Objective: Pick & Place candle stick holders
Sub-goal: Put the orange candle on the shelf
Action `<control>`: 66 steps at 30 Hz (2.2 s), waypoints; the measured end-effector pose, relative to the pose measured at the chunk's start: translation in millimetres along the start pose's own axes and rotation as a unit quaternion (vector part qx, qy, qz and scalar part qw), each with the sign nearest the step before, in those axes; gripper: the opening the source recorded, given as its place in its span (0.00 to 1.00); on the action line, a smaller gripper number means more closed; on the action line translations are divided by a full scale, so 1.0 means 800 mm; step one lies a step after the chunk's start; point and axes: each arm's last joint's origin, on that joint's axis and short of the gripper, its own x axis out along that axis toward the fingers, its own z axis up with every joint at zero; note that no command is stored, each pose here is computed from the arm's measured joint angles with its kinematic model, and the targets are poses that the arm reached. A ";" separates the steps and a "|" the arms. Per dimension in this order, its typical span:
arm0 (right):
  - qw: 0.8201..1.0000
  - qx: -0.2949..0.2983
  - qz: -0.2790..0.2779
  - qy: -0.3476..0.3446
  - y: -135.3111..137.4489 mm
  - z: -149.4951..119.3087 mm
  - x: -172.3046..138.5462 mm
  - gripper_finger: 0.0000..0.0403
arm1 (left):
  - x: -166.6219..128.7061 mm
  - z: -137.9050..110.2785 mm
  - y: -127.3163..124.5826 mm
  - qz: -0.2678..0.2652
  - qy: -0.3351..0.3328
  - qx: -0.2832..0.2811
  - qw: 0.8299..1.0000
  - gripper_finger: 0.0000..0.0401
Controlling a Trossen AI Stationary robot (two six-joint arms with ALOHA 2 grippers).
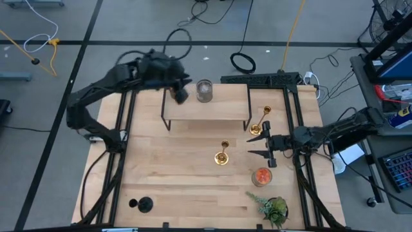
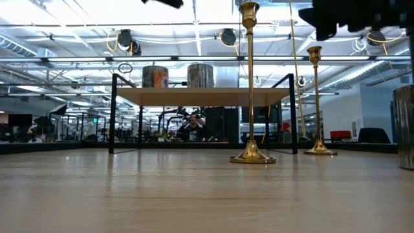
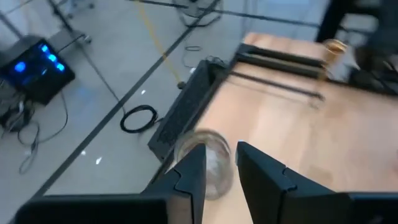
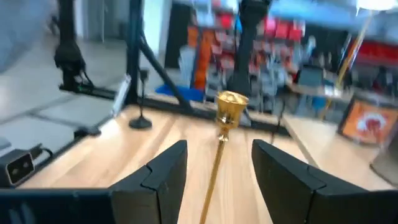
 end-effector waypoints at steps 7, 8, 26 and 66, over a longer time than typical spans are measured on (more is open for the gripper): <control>0.988 0.049 0.024 0.147 0.000 0.041 0.023 0.44 | -0.076 -0.007 -0.023 -0.035 -0.032 0.021 0.999 0.23; 0.982 0.054 0.031 0.180 0.003 0.037 0.025 0.44 | -0.084 -0.010 -0.025 -0.031 -0.037 0.027 0.998 0.23; 0.858 0.148 0.050 0.489 0.048 -0.016 -0.011 0.44 | -0.049 -0.095 -0.073 -0.006 0.002 0.015 1.000 0.23; 0.925 0.068 0.084 0.364 0.043 0.056 0.012 0.01 | -0.051 -0.095 -0.074 -0.042 0.001 0.008 0.999 0.23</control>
